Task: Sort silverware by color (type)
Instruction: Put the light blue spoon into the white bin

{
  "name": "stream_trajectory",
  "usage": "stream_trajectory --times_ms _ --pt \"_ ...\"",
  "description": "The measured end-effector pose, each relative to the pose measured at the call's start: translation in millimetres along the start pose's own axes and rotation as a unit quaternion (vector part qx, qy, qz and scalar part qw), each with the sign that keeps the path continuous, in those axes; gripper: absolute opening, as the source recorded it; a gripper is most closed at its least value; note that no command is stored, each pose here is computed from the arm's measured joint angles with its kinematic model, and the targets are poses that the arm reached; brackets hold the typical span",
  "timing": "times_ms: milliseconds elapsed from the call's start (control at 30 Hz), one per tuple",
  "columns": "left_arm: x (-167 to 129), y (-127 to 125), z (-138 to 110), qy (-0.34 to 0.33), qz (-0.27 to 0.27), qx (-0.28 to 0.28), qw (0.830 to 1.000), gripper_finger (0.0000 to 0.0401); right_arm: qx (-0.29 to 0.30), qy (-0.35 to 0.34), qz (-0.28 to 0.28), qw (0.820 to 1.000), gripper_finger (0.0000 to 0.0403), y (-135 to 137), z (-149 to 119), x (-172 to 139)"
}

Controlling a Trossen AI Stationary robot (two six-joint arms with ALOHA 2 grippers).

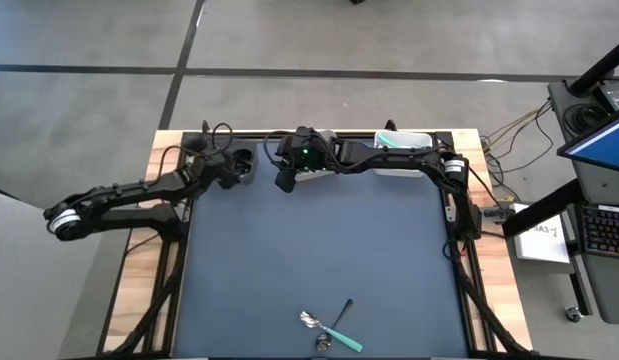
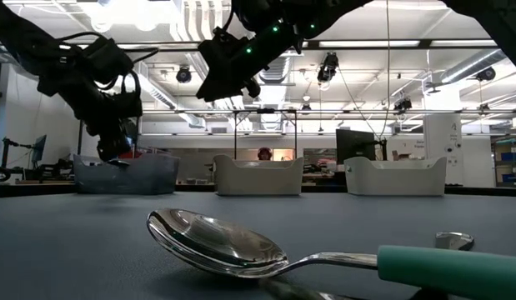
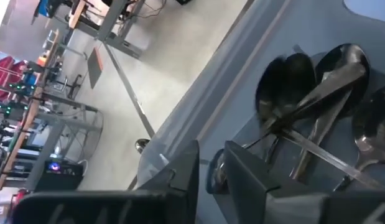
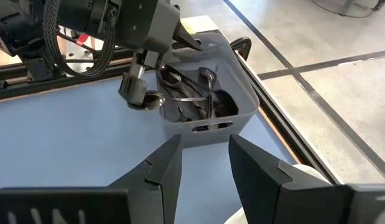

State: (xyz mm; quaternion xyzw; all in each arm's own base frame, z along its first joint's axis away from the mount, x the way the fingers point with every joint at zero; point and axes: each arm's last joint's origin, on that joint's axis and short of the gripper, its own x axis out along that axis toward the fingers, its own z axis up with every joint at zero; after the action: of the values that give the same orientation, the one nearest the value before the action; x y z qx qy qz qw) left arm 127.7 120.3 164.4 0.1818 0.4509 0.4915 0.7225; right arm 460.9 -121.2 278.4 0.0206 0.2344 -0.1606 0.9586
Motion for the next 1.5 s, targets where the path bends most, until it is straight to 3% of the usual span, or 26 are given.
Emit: stream_trajectory --times_ms 167,233,300,400,500,567,667,867,1067,1167,1300,1500 --pt "-1.9 7.7 13.2 -0.017 -0.005 -0.053 0.998 0.0088 0.0 0.0 0.0 1.0 0.0123 0.0 0.0 0.0" --pt "-4.4 13.2 24.3 -0.042 -0.04 -0.098 0.994 0.0094 0.013 0.003 0.0 1.0 0.0123 0.0 -0.5 0.0" --pt "-8.9 19.2 39.2 -0.083 -0.109 -0.154 0.978 0.0096 0.056 0.015 -0.002 0.998 0.0123 -1.4 -2.8 0.0" --pt "-18.6 26.7 61.6 -0.147 -0.254 -0.211 0.933 0.0092 0.126 0.068 -0.012 0.99 0.0123 -4.9 -12.0 -2.8" --pt "-27.8 31.2 77.7 -0.178 -0.39 -0.246 0.87 0.0086 0.164 0.145 -0.032 0.975 0.0123 -9.1 -25.0 -9.3" --pt "-30.3 30.9 82.4 -0.162 -0.454 -0.269 0.834 0.0082 0.177 0.207 -0.049 0.961 0.0123 -9.7 -35.8 -15.4" --pt "-30.4 23.3 79.2 -0.106 -0.522 -0.275 0.8 0.0079 0.189 0.298 -0.069 0.933 0.0123 -4.5 -52.0 -25.5" --pt "-33.2 -2.1 65.6 -0.055 -0.583 -0.251 0.771 0.0079 0.173 0.409 -0.073 0.893 0.0123 32.9 -77.2 -41.8" --pt "-50.0 -28.2 59.2 -0.036 -0.63 -0.216 0.745 0.0079 0.152 0.447 0.022 0.881 0.0123 86.1 -85.5 -53.8" --pt "-63.2 -38.9 64.0 -0.059 -0.654 -0.203 0.727 0.0079 0.133 0.454 0.048 0.88 0.0123 108.5 -88.2 -60.7" --pt "-85.2 -48.8 76.4 -0.13 -0.686 -0.197 0.688 0.0079 0.12 0.462 0.073 0.876 0.0123 129.7 -91.3 -68.6" --pt "-116.9 -57.6 87.5 -0.182 -0.705 -0.198 0.656 0.0079 0.192 0.468 0.05 0.861 0.0123 178.6 -100.2 -88.7"
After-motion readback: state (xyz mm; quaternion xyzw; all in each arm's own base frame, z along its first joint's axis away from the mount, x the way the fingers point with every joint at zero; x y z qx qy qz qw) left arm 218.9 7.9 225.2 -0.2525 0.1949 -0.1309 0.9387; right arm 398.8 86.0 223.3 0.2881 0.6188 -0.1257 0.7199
